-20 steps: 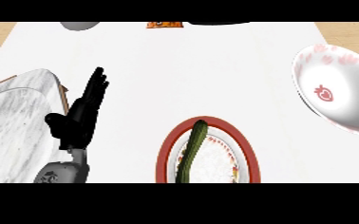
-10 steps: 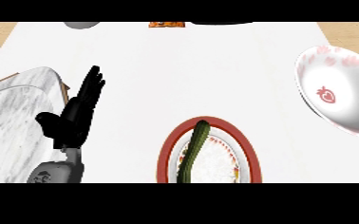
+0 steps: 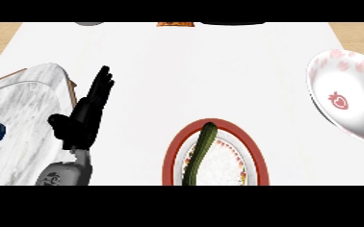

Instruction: Pick the cupcake from the plate and place it in the bowl

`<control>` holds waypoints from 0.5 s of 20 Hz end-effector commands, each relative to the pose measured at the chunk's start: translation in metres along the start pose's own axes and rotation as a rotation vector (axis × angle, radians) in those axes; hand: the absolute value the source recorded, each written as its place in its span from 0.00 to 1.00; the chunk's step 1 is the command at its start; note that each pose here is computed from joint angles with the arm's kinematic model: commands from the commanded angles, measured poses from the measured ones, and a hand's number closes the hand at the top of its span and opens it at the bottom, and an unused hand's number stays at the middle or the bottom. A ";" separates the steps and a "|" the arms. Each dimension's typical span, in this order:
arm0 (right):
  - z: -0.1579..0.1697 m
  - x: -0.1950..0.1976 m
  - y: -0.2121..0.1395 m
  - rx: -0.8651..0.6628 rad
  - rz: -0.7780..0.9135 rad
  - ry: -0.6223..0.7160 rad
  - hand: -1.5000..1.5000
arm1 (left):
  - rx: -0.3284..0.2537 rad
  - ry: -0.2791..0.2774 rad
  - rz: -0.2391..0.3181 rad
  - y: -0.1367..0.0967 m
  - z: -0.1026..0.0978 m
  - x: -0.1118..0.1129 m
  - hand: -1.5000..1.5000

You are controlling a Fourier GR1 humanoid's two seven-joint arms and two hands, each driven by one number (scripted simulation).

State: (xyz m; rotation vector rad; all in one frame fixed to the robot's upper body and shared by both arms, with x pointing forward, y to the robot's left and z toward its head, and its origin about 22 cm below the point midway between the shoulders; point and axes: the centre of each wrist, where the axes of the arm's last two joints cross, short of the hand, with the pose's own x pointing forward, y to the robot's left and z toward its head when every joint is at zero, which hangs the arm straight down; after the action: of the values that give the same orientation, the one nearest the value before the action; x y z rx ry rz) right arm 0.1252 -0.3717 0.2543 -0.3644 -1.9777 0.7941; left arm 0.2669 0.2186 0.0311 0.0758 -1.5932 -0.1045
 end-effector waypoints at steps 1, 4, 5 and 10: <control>-0.024 0.013 -0.018 -0.028 -0.050 0.044 1.00 | -0.011 0.000 0.018 -0.014 -0.002 0.011 0.50; -0.035 -0.007 -0.029 -0.099 0.132 0.109 1.00 | -0.031 -0.013 -0.008 -0.018 0.003 -0.003 0.50; -0.040 -0.002 -0.031 -0.082 0.158 0.112 1.00 | -0.031 0.009 -0.004 -0.009 -0.001 0.001 0.50; -0.053 -0.046 -0.019 -0.045 0.331 0.142 1.00 | -0.051 -0.010 -0.004 -0.010 -0.009 -0.005 0.50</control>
State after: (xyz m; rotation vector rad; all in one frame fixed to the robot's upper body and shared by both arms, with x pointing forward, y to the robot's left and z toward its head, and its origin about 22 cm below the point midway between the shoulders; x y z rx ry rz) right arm 0.1738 -0.3850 0.2687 -0.6598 -1.8758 0.8317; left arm 0.2721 0.2077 0.0300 0.0500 -1.6010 -0.1334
